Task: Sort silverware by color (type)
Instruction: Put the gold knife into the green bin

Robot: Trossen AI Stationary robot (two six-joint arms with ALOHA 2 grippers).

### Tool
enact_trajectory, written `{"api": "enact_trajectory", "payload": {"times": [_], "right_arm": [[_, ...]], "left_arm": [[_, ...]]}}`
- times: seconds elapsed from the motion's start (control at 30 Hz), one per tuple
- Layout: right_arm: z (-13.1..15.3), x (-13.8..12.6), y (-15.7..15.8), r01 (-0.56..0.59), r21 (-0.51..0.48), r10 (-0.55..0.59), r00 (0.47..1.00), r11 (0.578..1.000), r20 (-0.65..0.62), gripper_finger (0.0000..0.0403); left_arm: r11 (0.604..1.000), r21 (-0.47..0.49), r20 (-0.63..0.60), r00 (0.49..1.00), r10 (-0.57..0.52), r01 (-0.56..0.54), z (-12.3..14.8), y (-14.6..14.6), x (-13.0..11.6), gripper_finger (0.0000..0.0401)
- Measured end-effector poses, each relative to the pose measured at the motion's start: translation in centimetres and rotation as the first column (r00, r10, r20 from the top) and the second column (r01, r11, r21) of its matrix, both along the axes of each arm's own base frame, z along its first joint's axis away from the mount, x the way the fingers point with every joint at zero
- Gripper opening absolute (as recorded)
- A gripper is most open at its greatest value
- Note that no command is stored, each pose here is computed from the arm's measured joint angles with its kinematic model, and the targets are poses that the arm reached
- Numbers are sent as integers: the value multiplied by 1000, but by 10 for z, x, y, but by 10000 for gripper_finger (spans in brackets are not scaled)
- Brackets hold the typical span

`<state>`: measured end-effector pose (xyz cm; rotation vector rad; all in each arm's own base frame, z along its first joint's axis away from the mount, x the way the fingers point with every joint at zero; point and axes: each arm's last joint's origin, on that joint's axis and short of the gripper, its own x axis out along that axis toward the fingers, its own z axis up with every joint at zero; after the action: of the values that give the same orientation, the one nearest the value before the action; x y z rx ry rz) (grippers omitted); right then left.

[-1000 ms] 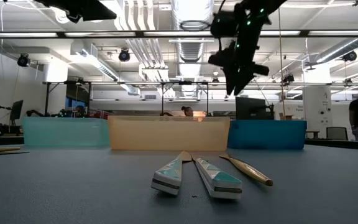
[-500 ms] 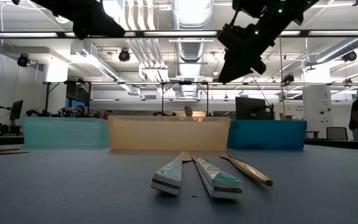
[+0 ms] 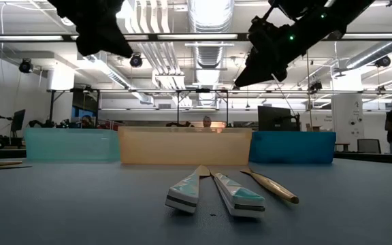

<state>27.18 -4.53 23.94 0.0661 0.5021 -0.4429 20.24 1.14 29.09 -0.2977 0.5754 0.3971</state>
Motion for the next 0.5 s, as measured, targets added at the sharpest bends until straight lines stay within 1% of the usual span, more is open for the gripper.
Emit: {"api": "enact_trajectory", "payload": {"times": [0.07, 0.17, 0.33, 0.43, 0.5], "right_arm": [[0, 0, 0, -7, -12, 7, 1000, 1000, -1, 70], [0, 0, 0, -13, -22, 13, 1000, 1000, -7, 68], [0, 0, 0, -20, -33, 20, 1000, 999, -13, 64], [0, 0, 0, -25, -41, 25, 1000, 999, -18, 64], [0, 0, 0, -36, -59, 35, 999, 998, -28, 64]], "left_arm": [[999, -44, -58, 998, 19, -22, -2, -2, 1, 40], [995, -87, -129, 991, 39, -51, -6, -4, 5, 40], [979, -198, -208, 978, -2, -40, -7, -12, 13, 40], [966, -254, -266, 964, -13, -57, -10, -19, 16, 40], [958, -274, -309, 951, -10, -79, -11, -24, 17, 40]]}}
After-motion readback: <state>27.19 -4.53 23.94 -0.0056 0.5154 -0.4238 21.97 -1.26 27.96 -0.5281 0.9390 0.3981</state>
